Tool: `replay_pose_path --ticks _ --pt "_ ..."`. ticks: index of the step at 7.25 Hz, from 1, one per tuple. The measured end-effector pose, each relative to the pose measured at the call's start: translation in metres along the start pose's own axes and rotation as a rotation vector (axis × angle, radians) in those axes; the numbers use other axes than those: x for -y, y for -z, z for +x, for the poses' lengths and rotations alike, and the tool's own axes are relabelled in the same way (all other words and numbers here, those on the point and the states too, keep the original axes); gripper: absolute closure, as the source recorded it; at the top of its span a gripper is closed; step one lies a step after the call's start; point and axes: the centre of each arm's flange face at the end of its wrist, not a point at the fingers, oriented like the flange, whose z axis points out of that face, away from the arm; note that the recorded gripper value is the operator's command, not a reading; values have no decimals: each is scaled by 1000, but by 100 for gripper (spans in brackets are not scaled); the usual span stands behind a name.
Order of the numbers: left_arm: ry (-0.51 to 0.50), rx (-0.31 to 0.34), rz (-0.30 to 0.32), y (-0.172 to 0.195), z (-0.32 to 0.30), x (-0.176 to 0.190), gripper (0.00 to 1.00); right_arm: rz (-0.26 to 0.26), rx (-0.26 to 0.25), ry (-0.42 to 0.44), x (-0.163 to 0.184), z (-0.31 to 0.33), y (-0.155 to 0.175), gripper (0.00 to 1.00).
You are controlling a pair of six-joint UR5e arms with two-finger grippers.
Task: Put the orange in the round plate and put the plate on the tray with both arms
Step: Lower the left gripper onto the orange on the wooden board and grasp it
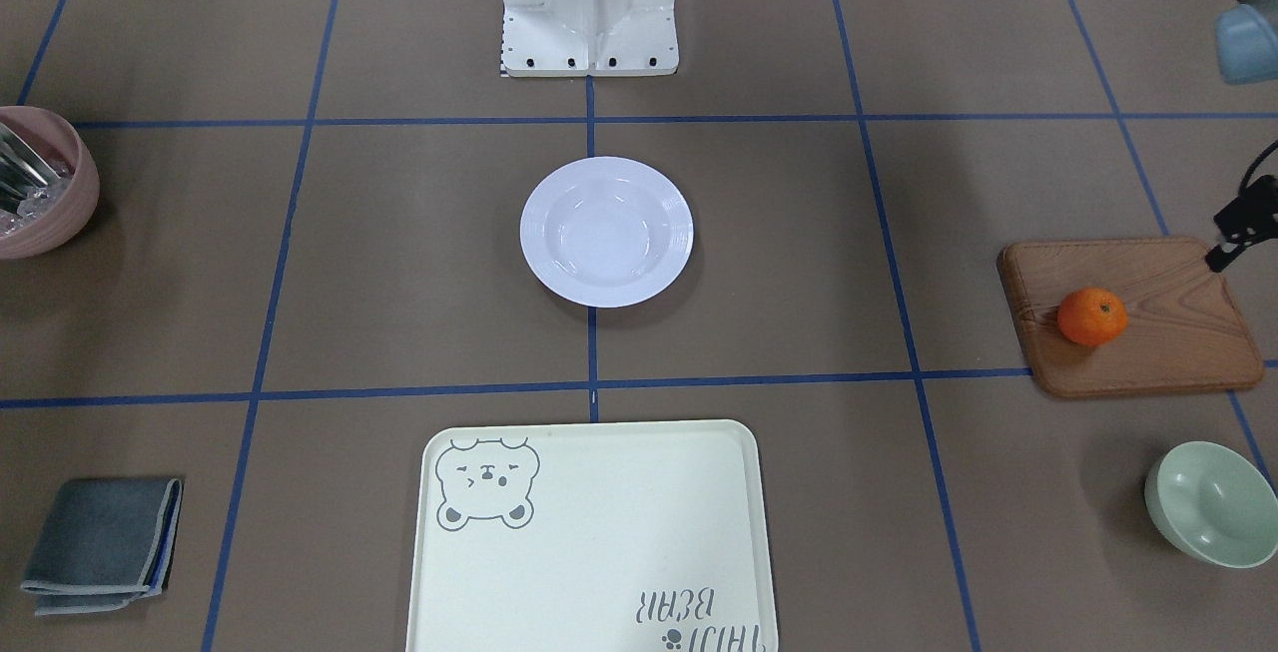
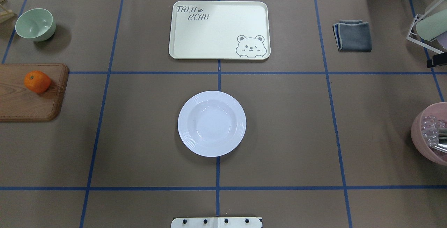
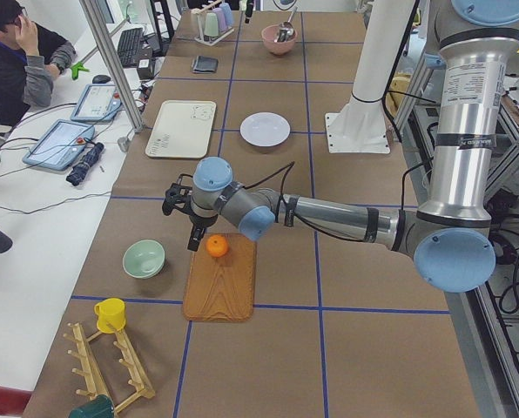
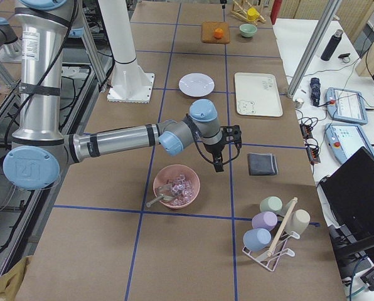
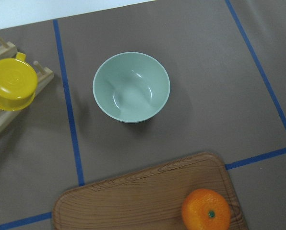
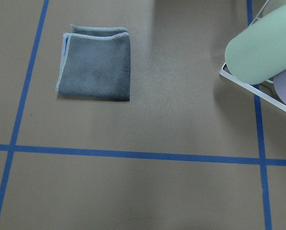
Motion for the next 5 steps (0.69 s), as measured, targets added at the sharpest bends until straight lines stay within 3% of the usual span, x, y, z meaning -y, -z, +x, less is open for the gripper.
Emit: replay_pose_path --ticks 5 --pt "-46 65 -94 -101 50 -20 1 -7 -9 1 -4 -11 -10 0"
